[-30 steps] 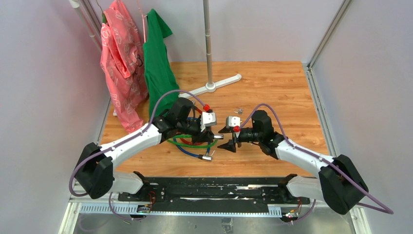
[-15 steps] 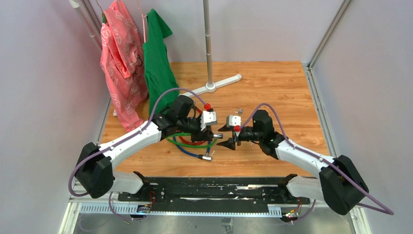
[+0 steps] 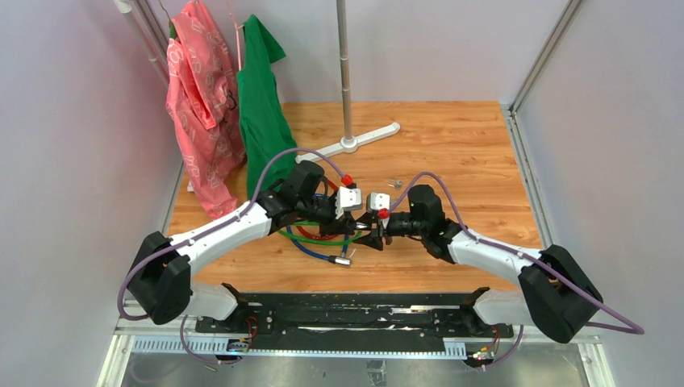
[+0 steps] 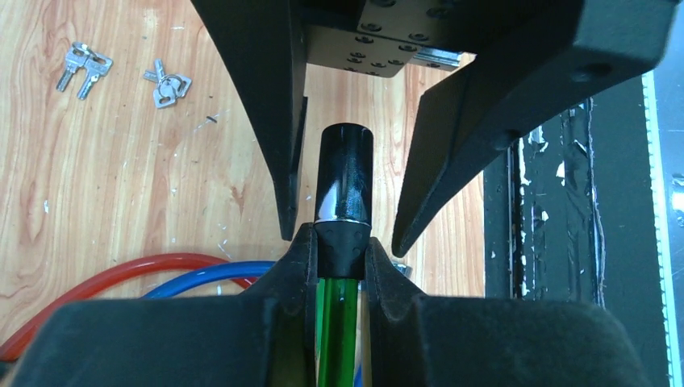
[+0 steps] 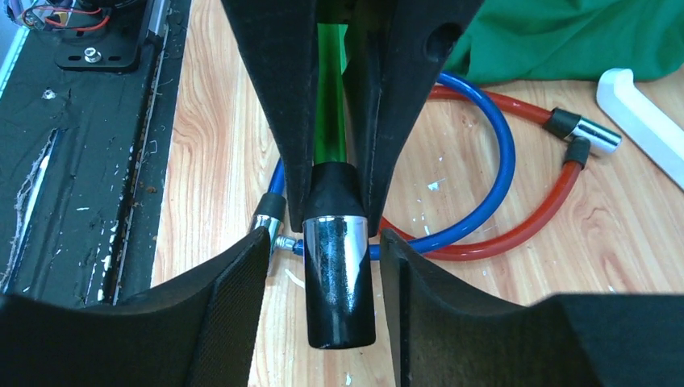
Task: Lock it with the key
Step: Place the lock at the center of the board.
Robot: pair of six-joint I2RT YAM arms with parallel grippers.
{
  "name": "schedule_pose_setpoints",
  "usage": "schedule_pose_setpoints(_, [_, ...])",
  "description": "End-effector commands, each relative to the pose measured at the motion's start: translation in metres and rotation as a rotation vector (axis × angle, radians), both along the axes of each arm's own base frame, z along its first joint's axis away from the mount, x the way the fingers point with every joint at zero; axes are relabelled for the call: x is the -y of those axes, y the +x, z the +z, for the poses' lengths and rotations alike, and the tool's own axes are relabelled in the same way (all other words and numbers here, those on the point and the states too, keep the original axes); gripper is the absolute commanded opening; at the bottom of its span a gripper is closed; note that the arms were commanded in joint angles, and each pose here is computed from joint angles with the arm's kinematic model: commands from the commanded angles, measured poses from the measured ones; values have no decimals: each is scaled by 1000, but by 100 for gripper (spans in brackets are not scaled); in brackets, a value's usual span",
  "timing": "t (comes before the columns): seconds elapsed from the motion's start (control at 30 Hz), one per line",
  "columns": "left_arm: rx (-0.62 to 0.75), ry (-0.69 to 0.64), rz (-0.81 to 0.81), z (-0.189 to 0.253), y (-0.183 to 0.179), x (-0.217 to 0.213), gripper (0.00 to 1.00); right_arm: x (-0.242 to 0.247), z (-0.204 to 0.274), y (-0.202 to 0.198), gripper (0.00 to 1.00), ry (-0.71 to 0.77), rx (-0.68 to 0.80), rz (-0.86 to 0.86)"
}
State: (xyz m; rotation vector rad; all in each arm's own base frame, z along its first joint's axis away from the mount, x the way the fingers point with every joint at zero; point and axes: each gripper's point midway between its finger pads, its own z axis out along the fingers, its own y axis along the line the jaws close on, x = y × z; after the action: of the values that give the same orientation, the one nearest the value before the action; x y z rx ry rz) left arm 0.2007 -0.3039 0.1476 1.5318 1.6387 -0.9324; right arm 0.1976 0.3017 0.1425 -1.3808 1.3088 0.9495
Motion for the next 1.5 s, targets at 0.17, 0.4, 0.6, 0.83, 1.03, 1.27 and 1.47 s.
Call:
schedule_pose_setpoints(0.17, [-13, 50, 8, -21, -1, -7, 0, -6, 5, 12, 13, -33, -11, -50])
schedule_pose_setpoints(0.4, [-1, 63, 39, -22, 4, -9, 32, 2, -1, 18, 0, -96, -111, -134])
schedule_pose_setpoints(0.6, [117, 78, 119, -9, 29, -13, 100, 16, -11, 28, 0, -152, -223, -289])
schedule_pose_setpoints(0.83, [249, 40, 188, 32, 52, -13, 100, 40, -39, 51, 0, -180, -460, -537])
schedule_pose_setpoints(1.03, [298, 29, 224, 46, 60, -16, 100, 65, -75, 66, 0, -188, -738, -710])
schedule_pose_setpoints(1.27, [236, 131, 252, 10, 58, -28, 100, 75, -108, 64, 0, -250, -1035, -768])
schedule_pose_setpoints(1.47, [162, 207, 256, -24, 51, -38, 93, 79, -126, 49, 1, -369, -1219, -807])
